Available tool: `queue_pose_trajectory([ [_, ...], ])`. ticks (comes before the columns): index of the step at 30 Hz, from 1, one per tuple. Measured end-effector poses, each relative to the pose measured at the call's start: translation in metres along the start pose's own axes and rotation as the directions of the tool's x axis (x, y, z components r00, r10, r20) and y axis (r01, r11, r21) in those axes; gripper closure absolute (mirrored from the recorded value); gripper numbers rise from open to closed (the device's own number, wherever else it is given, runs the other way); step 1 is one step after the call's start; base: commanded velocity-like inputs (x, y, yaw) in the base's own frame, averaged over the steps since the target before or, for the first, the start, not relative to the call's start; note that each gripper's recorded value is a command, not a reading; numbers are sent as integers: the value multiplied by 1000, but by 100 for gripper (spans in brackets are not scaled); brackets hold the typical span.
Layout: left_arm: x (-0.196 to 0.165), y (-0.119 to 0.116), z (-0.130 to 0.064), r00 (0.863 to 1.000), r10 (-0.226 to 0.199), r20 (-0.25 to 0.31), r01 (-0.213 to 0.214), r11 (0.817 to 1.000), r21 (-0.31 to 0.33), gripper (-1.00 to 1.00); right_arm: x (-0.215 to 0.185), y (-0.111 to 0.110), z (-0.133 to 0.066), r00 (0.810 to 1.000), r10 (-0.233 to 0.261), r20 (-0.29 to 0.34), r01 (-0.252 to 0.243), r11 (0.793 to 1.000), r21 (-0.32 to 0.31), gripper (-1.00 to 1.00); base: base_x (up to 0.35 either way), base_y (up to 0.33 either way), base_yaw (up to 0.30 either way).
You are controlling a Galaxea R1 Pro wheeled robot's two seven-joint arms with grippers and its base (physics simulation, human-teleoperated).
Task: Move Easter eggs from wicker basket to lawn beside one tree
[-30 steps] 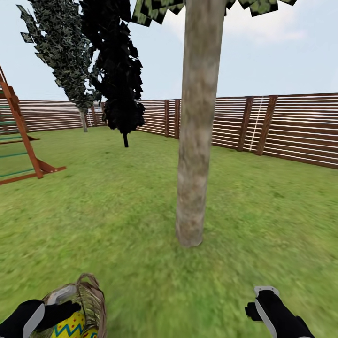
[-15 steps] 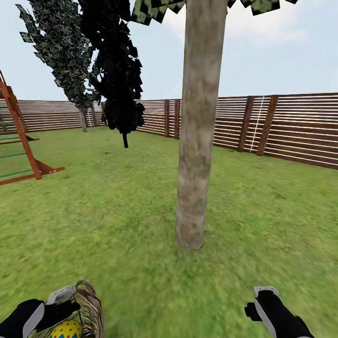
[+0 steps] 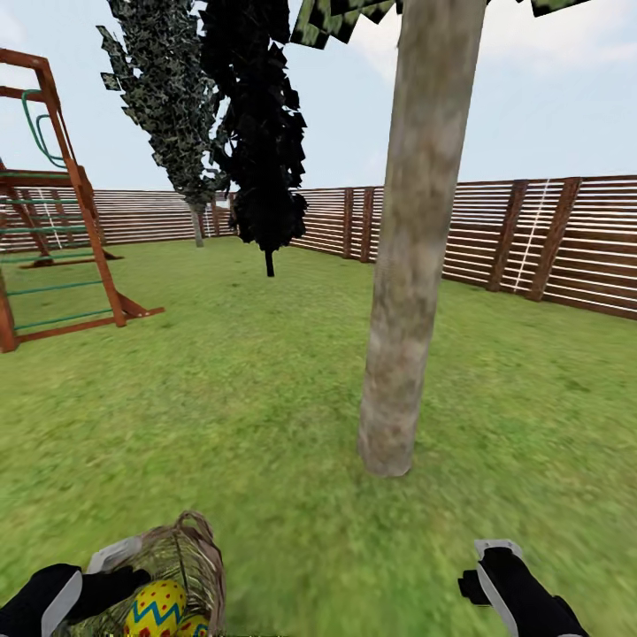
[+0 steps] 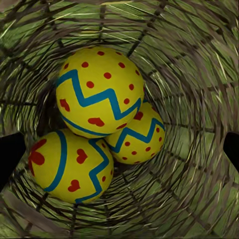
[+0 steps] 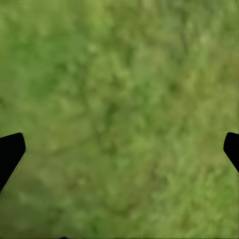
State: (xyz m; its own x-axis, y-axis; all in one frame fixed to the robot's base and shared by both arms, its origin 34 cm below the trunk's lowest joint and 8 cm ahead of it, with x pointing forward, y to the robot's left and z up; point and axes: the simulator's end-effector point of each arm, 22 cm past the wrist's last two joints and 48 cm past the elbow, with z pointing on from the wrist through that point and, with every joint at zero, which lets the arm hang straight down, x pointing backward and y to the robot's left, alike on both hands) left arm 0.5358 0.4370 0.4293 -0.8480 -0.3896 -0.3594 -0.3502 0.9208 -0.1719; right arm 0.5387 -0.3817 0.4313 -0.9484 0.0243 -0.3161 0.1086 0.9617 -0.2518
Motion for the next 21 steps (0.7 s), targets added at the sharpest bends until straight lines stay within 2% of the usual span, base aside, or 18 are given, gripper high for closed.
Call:
queue_pose_trajectory([
  [5, 0, -2, 0, 1000, -1, 1, 1, 1000, 4, -100, 0, -2, 0, 1000, 1, 0, -1, 1000, 2, -100, 43, 0, 205],
  [12, 1, -6, 1, 1000, -3, 1, 3, 1000, 9, -100, 0, -3, 0, 1000, 2, 0, -2, 1000, 3, -100, 284, 0, 16],
  [21, 2, -7, 2, 1000, -3, 0, 3, 1000, 10, -100, 0, -1, 0, 1000, 0, 0, 0, 1000, 1, -100, 37, 0, 0],
])
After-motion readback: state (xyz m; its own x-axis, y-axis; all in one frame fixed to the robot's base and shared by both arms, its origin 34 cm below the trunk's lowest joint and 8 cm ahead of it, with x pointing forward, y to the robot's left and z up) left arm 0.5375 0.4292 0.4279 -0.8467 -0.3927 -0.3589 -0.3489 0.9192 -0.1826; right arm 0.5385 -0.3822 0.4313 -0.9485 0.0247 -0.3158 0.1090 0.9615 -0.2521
